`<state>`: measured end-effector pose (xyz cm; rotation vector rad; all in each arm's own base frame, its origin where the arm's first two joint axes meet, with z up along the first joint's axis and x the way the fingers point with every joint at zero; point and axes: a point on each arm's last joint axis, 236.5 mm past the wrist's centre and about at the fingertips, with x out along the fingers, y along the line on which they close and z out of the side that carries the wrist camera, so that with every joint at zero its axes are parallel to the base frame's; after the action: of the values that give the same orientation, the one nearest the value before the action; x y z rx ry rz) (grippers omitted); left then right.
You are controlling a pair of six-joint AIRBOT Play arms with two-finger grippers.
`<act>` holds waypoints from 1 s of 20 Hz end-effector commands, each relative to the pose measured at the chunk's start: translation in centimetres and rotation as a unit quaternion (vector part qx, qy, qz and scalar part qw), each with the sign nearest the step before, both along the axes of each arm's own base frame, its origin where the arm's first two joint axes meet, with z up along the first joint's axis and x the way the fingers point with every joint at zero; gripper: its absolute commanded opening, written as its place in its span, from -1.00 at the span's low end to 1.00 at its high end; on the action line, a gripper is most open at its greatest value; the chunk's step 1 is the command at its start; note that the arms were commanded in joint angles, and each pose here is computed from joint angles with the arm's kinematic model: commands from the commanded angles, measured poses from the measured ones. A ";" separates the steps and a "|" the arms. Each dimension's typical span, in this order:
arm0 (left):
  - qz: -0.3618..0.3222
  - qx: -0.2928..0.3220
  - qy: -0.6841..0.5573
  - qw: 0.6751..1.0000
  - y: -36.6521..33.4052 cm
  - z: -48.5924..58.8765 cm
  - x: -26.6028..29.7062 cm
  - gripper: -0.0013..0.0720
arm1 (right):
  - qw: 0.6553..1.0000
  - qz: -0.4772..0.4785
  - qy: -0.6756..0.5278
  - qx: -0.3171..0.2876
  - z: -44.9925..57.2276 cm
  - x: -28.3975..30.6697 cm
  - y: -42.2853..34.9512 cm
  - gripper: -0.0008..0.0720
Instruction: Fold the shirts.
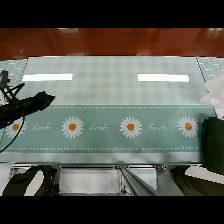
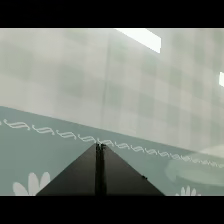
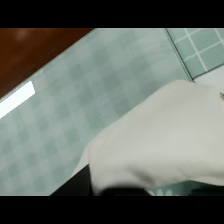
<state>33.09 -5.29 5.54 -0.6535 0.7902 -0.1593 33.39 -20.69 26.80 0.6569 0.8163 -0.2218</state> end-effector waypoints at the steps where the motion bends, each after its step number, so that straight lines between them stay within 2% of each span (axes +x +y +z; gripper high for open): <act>1: 0.043 0.009 -0.010 0.999 3.3 0.5 0.6 -0.90 | 0.996 -0.053 0.068 0.021 -2.4 -5.6 -2.7 -0.91; 3: 0.049 0.014 -0.012 0.999 3.9 0.5 0.6 -0.89 | 0.987 -0.104 0.123 0.026 -5.0 -9.4 -3.5 -0.91; 7: 0.066 0.022 -0.028 0.997 4.8 0.9 1.3 -0.89 | 0.955 -0.193 0.213 0.075 -11.3 -17.3 -1.9 -0.91; 11: 0.095 0.040 -0.059 0.993 6.4 1.9 2.4 -0.89 | 0.889 -0.305 0.333 0.070 -17.7 -27.0 0.7 -0.91; 14: 0.109 0.046 -0.073 0.990 7.1 2.4 2.8 -0.89 | 0.854 -0.316 0.404 0.087 -21.2 -30.9 3.9 -0.91; 15: 0.111 0.047 -0.075 0.990 7.2 2.5 2.9 -0.89 | 0.837 -0.326 0.429 0.098 -22.0 -32.1 4.8 -0.73; 16: 0.110 0.053 -0.079 0.989 7.3 2.5 3.0 -0.89 | 0.821 -0.334 0.450 0.107 -22.5 -33.1 5.6 -0.19; 17: 0.107 0.060 -0.084 0.989 7.4 2.6 3.1 -0.89 | 0.816 -0.331 0.461 0.113 -22.8 -33.5 6.1 0.15; 20: 0.113 0.071 -0.088 0.987 8.0 2.3 3.6 -0.89 | 0.819 -0.328 0.455 0.118 -23.0 -33.1 6.2 0.15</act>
<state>36.20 1.97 7.79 -0.6032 0.5726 0.0278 1.58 -15.43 4.55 1.0625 1.4778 -1.1092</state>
